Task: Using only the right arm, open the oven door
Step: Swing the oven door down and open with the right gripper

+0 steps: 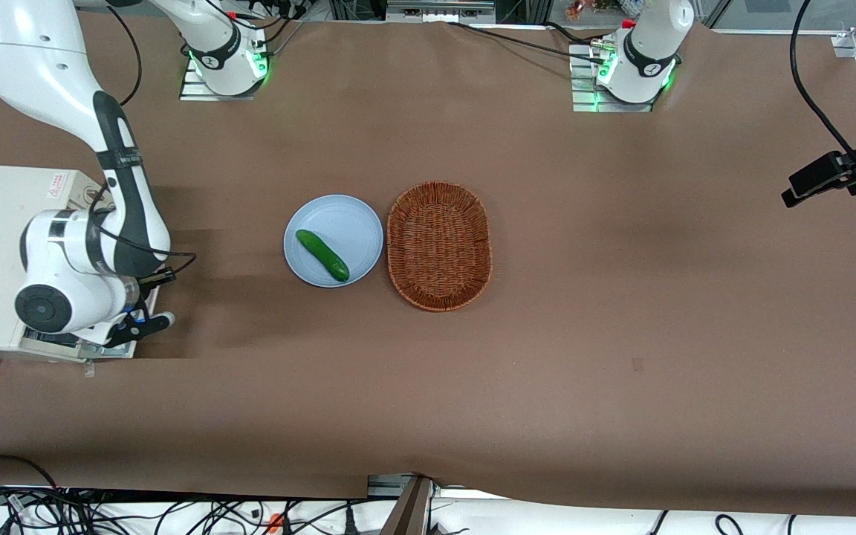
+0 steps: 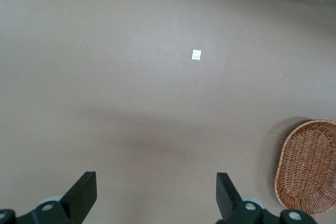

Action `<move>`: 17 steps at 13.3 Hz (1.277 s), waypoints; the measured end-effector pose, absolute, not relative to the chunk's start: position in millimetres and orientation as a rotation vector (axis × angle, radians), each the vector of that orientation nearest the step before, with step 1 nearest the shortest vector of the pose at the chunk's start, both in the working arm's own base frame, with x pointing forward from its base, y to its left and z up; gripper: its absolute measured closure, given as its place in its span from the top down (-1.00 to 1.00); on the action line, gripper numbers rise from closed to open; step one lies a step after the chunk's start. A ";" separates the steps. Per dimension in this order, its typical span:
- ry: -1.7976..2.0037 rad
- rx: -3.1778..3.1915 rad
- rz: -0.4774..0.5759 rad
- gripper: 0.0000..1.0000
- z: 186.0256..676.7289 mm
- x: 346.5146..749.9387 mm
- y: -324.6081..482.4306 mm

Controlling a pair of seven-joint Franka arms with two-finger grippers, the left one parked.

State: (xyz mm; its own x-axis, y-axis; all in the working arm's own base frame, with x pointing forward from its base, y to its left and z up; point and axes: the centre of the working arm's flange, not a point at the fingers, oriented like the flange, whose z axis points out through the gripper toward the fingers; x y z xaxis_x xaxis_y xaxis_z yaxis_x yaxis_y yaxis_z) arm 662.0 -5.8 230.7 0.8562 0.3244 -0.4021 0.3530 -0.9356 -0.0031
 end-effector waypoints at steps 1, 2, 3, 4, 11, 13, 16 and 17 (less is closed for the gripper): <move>0.543 2.965 -0.619 -0.98 217.0 662.1 -4.0; 0.542 2.970 -0.616 -0.98 203.7 662.4 -3.6; 0.537 2.978 -0.615 -0.98 192.1 662.4 -4.1; 0.528 2.990 -0.611 -0.98 181.4 662.4 -5.8; 0.261 3.087 -0.597 -0.98 179.4 663.4 -21.1; 0.139 3.092 -0.593 -0.98 179.8 663.7 -23.2; 0.002 3.077 -0.589 -0.98 179.9 663.7 -22.8; -0.032 3.069 -0.588 -0.98 179.9 663.7 -22.1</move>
